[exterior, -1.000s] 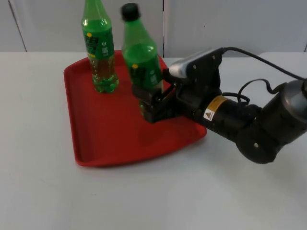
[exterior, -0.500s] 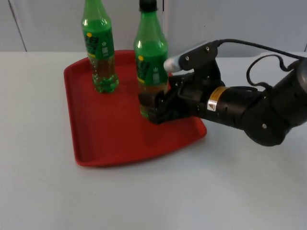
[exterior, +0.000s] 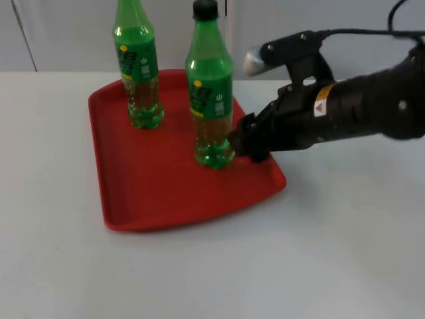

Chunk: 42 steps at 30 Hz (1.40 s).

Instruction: Place the bottle upright on the tray.

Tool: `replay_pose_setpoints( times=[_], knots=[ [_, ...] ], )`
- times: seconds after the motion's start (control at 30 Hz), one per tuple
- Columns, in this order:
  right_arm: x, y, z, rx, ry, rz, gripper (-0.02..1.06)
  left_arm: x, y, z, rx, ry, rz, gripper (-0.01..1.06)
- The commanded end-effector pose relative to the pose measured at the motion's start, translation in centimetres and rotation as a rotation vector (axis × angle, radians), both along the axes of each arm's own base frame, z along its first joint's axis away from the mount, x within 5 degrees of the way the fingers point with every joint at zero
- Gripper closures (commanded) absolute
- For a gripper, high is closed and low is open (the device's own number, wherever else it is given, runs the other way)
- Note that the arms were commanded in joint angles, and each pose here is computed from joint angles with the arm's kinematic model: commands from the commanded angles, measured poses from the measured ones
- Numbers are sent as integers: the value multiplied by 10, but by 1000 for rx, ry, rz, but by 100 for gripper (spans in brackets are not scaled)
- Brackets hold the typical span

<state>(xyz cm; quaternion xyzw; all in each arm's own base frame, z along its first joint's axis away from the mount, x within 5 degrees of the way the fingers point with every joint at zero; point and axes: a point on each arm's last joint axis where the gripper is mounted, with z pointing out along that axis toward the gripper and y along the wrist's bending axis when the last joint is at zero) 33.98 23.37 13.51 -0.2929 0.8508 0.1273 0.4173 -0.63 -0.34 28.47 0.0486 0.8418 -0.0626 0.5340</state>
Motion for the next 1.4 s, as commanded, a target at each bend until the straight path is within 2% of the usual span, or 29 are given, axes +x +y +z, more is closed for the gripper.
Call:
replay_pose_setpoints(
  times=[0.0,0.13,0.43,0.57,0.67,0.87,1.13,1.37],
  knots=[
    [-7,-4,11,-49,49,-6,31,0,0,-1,3,-4,-5,13],
    [-22,-19,40,-143,146,-33,31,0,0,-1,3,-4,-5,13],
    [-48,-40,84,-230,239,-70,31,0,0,-1,3,-4,-5,13],
    [-64,-47,105,-235,279,-33,31,0,0,-1,3,-4,-5,13],
    [-75,-48,117,-216,305,24,31,0,0,-1,3,-4,-5,13],
    [-96,-48,144,-128,312,133,31,0,0,-1,3,-4,-5,13],
    [-123,-57,186,-9,222,211,31,0,0,-1,3,-4,-5,13],
    [-142,-70,214,39,128,219,31,0,0,-1,3,-4,-5,13]
  ],
)
